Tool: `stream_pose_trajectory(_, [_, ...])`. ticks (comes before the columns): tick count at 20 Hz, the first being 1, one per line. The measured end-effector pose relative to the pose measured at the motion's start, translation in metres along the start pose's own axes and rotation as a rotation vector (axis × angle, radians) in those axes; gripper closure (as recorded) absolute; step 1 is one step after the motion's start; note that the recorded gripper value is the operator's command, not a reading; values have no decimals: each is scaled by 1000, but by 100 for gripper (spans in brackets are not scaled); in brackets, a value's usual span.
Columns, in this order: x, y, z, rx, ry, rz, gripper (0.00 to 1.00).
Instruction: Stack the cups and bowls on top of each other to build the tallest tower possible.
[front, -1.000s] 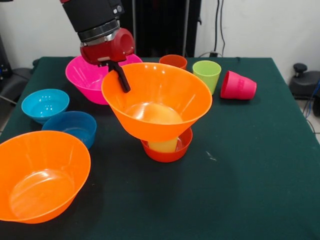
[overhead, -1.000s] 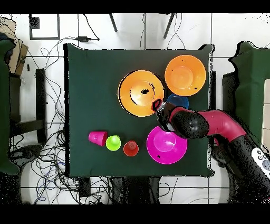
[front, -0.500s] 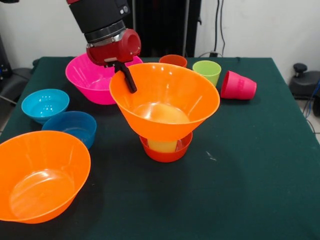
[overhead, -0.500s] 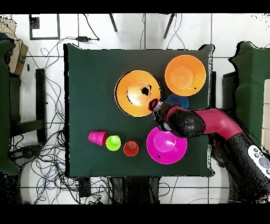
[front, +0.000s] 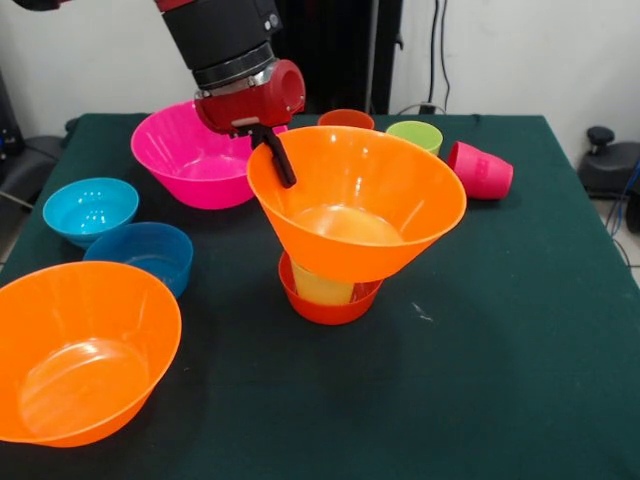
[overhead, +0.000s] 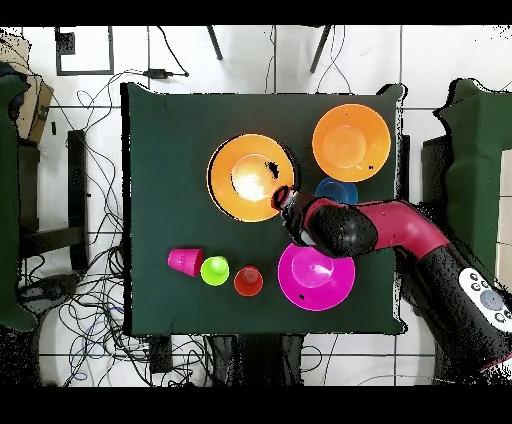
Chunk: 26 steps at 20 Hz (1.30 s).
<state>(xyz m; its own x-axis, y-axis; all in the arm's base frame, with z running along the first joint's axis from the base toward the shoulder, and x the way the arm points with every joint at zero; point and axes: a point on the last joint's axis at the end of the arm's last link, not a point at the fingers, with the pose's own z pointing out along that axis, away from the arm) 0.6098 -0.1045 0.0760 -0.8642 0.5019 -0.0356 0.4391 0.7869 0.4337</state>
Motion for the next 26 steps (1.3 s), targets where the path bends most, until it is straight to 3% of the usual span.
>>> stream_pose_trajectory(26, [-2, -6, -2, 4, -5, 6, 100])
